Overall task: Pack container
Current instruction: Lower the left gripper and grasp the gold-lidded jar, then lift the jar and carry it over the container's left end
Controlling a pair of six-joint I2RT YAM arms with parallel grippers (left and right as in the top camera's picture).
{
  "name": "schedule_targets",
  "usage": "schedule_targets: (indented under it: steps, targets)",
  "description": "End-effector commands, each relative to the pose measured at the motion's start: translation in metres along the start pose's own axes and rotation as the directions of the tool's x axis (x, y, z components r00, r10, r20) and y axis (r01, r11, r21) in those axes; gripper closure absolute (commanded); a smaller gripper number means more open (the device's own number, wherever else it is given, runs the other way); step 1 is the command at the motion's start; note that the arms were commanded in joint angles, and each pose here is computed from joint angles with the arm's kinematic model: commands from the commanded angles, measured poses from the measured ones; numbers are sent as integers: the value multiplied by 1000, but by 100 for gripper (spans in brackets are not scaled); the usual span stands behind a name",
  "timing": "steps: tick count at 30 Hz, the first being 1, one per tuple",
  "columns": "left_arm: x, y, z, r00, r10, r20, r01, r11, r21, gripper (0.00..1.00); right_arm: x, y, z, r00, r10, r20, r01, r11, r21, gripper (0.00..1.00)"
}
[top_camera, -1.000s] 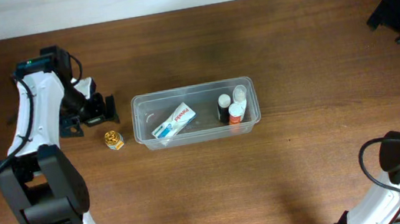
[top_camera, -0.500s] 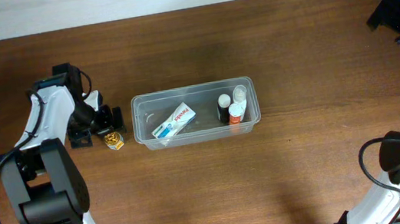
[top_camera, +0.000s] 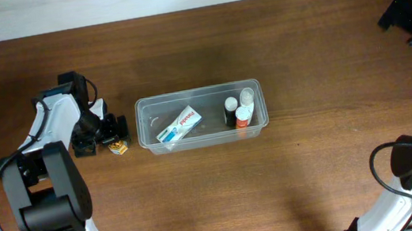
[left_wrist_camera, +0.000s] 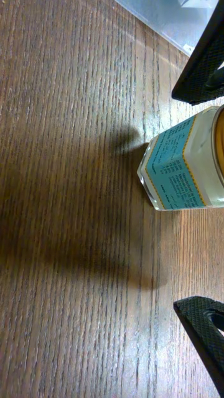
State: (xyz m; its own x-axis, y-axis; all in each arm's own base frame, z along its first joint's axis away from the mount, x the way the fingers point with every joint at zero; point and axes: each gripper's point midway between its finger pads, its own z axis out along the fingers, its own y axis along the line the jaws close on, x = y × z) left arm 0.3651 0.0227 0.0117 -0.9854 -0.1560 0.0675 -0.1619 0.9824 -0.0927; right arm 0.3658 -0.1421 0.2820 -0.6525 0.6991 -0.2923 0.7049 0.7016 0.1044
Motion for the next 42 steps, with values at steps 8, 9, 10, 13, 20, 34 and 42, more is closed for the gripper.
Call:
schedule_targets:
  steps: [8,9,10,13,20,34,42]
  targets:
    - [0,5,-5,1000,1,17,-1,999,-35,43,3,0,-8,1000,-3,11,3,1000,-9,2]
    - [0,6,-5,1000,1,15,0,999,-41,52,3,0,-8,1000,-3,11,3,1000,-9,2]
    - [1,6,-5,1000,1,13,-1,999,-42,60,3,0,-8,1000,-3,11,3,1000,-9,2]
    - [1,7,-5,1000,1,13,-1,999,-46,63,3,0,-8,1000,-3,11,3,1000,-9,2]
    - [1,11,-5,1000,1,13,0,997,-71,69,3,0,-8,1000,-3,11,3,1000,-9,2]
    - [-7,5,-56,1000,-26,8,27,997,-70,69,3,0,-8,1000,-3,11,3,1000,-9,2]
    - [-26,-28,-134,993,41,114,-34,997,-66,69,3,0,-8,1000,-2,11,3,1000,-8,2]
